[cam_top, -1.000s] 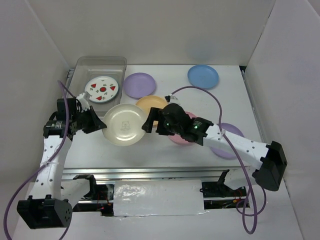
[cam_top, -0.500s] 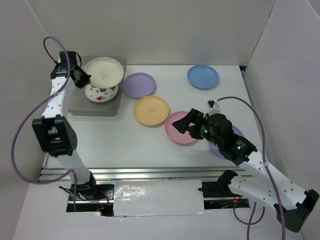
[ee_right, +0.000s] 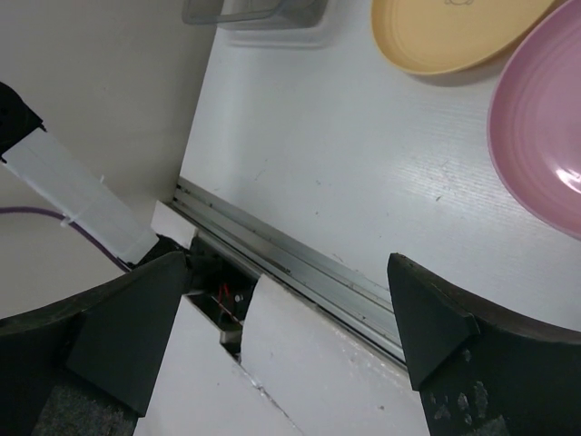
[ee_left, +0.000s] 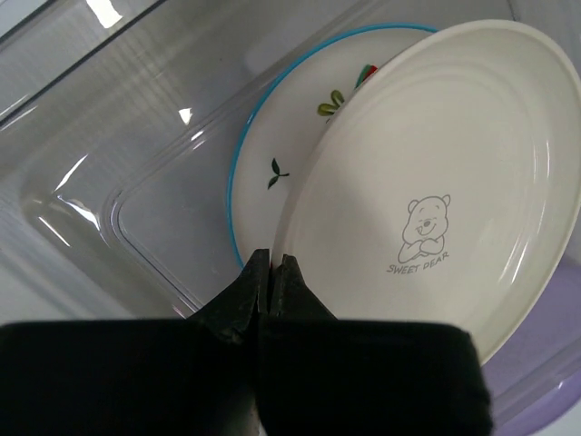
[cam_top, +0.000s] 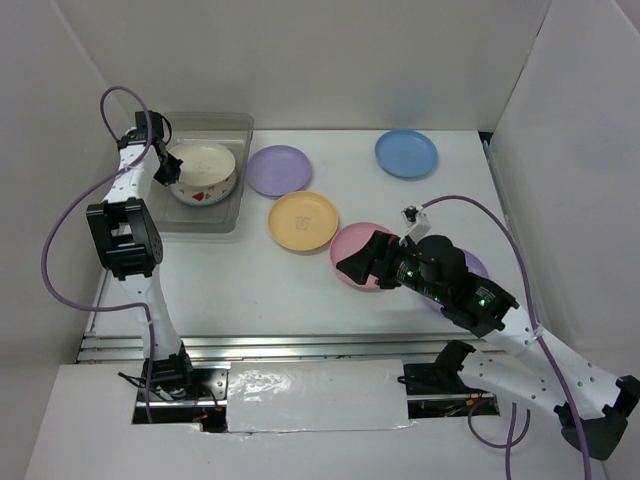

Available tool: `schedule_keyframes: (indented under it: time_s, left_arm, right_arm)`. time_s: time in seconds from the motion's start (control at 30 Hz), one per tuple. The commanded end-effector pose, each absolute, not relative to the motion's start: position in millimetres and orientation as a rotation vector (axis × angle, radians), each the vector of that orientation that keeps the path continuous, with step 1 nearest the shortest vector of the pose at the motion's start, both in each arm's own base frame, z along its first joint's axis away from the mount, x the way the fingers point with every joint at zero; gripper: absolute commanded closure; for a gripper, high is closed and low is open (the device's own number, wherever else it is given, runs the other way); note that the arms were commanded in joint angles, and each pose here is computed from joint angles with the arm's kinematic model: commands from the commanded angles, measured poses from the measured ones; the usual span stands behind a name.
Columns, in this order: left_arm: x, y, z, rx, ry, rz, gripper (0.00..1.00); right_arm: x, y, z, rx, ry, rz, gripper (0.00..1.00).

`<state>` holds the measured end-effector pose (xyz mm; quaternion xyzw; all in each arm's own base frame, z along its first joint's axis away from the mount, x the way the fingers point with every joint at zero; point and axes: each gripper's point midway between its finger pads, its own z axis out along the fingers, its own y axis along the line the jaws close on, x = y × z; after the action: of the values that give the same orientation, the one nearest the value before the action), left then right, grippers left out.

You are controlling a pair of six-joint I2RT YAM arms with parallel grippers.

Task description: Place the plates into the plastic bin on the countertop

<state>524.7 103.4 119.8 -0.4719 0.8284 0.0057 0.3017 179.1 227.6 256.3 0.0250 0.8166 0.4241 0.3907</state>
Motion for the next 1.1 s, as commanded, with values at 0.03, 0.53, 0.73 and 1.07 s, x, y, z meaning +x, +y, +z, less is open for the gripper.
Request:
schedule_keyframes:
  time_s: [0.03, 0.53, 0.73, 1.07]
  left_arm:
    - [525.9, 114.6, 114.1, -1.298, 2.155, 0.016, 0.81]
    - [443.8, 5.5, 299.4, -0.852, 2.01, -0.137, 0.01]
    - [363.4, -108.7, 246.7, -0.742, 2.063, -0.378, 0.01]
    - [366.7, -178.3, 157.9, -0.646, 2.247, -0.229, 0.01]
  right_arm:
    - [173.1, 233.6, 275.9, 0.003, 2.041, 1.104, 0.0]
    - [177.2, 216.9, 300.5, 0.086, 1.99, 0.998, 0.0]
    - [186.4, 179.7, 311.3, 0.248, 1.954, 0.861, 0.0]
    - [172.0, 170.9, 319.6, 0.222, 1.926, 0.924, 0.0]
